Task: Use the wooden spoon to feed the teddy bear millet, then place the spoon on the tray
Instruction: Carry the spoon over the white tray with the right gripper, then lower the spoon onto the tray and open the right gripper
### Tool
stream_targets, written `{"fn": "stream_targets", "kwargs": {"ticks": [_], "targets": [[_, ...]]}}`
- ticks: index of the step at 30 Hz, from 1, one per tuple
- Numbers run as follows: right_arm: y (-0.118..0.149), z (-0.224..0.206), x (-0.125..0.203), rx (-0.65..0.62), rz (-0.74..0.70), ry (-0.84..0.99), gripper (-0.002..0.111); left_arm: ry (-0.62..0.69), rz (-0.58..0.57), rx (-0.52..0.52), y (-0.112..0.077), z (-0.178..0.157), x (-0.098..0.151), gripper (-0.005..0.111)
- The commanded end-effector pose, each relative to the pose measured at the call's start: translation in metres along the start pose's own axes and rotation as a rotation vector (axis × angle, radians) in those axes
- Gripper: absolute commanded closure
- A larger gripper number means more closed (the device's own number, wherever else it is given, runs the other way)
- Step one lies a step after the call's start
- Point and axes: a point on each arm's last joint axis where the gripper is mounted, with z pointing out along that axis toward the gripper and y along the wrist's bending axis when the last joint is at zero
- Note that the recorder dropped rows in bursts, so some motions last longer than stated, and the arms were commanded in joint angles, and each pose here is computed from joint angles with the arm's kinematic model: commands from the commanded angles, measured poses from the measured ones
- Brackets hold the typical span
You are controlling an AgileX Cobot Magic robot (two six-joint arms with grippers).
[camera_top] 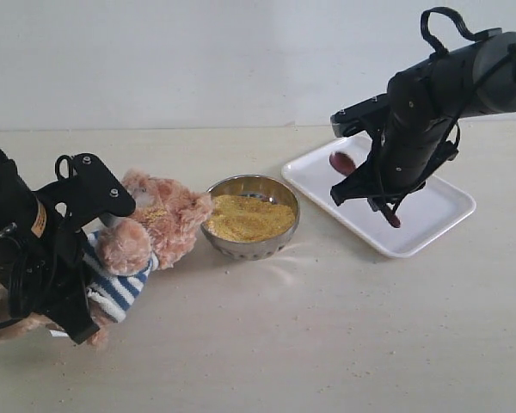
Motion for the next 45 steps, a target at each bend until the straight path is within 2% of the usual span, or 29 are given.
{"fn": "stream_targets", "kwargs": {"ticks": [1,9,14,17,21,23,25,33,36,39,40,41,43,45], "targets": [[-0.002,-0.001,0.000,0.000,0.009,-0.010,0.069,-0.021,-0.021,0.000,0.001,-0.002,0.000,0.102],[-0.001,-0.002,0.003,-0.018,0.041,0.025,0.069,-0.027,-0.018,-0.003,0.001,-0.002,-0.001,0.102],[0.003,-0.026,0.000,-0.084,0.039,-0.004,0.069,-0.035,-0.005,-0.015,0.002,-0.002,-0.001,0.102],[0.001,-0.049,-0.001,-0.092,0.037,-0.066,0.077,-0.034,-0.008,-0.030,0.004,-0.002,-0.001,0.102],[-0.003,-0.082,0.004,-0.095,0.037,-0.121,0.100,-0.007,-0.027,-0.101,0.011,0.000,0.003,0.102],[-0.003,-0.095,0.011,-0.104,0.020,-0.138,0.107,0.013,-0.050,-0.126,0.016,0.007,0.011,0.102],[-0.004,-0.109,0.018,-0.109,0.003,-0.159,0.108,0.021,-0.082,-0.108,0.018,0.016,0.017,0.102],[-0.004,-0.164,0.032,-0.160,0.009,-0.283,0.108,-0.026,-0.123,-0.050,0.014,0.026,0.016,0.101],[-0.005,-0.182,0.035,-0.178,0.012,-0.319,0.108,-0.023,-0.106,-0.035,0.010,0.035,0.018,0.087],[-0.004,-0.197,0.039,-0.197,0.011,-0.351,0.108,-0.012,-0.108,-0.023,0.008,0.039,0.018,0.058],[-0.004,-0.202,0.040,-0.201,0.010,-0.358,0.108,-0.012,-0.114,-0.020,0.008,0.039,0.018,0.044],[-0.005,-0.206,0.041,-0.205,0.013,-0.364,0.108,-0.004,-0.119,-0.018,0.007,0.039,0.019,0.037],[-0.005,-0.214,0.044,-0.206,0.010,-0.374,0.108,0.020,-0.145,-0.018,0.007,0.039,0.021,0.031],[-0.006,-0.221,0.048,-0.207,0.006,-0.378,0.108,0.041,-0.149,-0.020,0.007,0.038,0.023,0.031]]}}
